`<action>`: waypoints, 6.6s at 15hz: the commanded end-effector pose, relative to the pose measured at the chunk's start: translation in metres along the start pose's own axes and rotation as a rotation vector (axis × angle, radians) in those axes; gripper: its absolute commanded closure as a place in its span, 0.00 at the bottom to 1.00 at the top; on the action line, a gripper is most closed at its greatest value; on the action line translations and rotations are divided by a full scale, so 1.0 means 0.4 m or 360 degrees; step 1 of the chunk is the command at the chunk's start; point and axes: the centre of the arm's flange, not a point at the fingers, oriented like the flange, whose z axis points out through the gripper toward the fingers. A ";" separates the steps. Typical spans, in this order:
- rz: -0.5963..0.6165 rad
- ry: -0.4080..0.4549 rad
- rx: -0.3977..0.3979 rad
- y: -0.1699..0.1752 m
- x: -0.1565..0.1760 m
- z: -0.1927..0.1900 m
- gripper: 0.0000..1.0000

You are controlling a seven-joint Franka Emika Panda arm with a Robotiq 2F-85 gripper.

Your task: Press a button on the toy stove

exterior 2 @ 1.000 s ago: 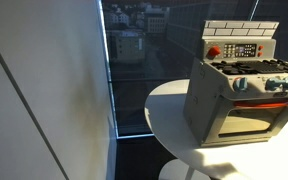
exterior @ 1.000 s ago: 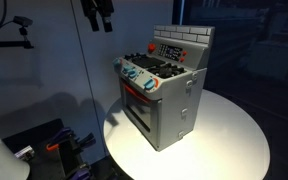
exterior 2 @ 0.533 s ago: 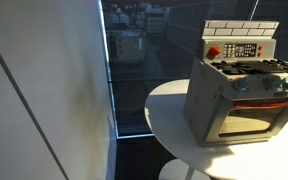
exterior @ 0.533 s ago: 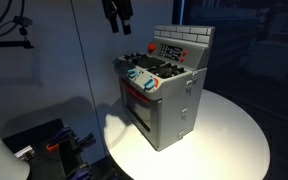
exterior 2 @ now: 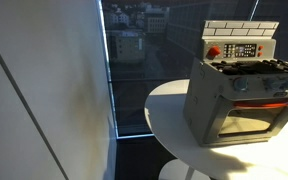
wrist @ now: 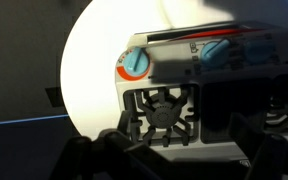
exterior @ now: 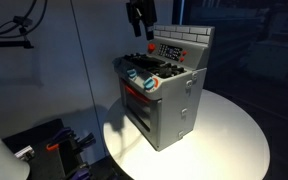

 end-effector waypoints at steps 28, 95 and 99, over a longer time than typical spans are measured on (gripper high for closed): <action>0.0381 0.0164 -0.0035 0.032 0.257 0.173 0.00; 0.0501 0.0215 -0.0035 -0.005 0.380 0.275 0.00; 0.0498 0.0218 -0.0035 -0.010 0.379 0.278 0.00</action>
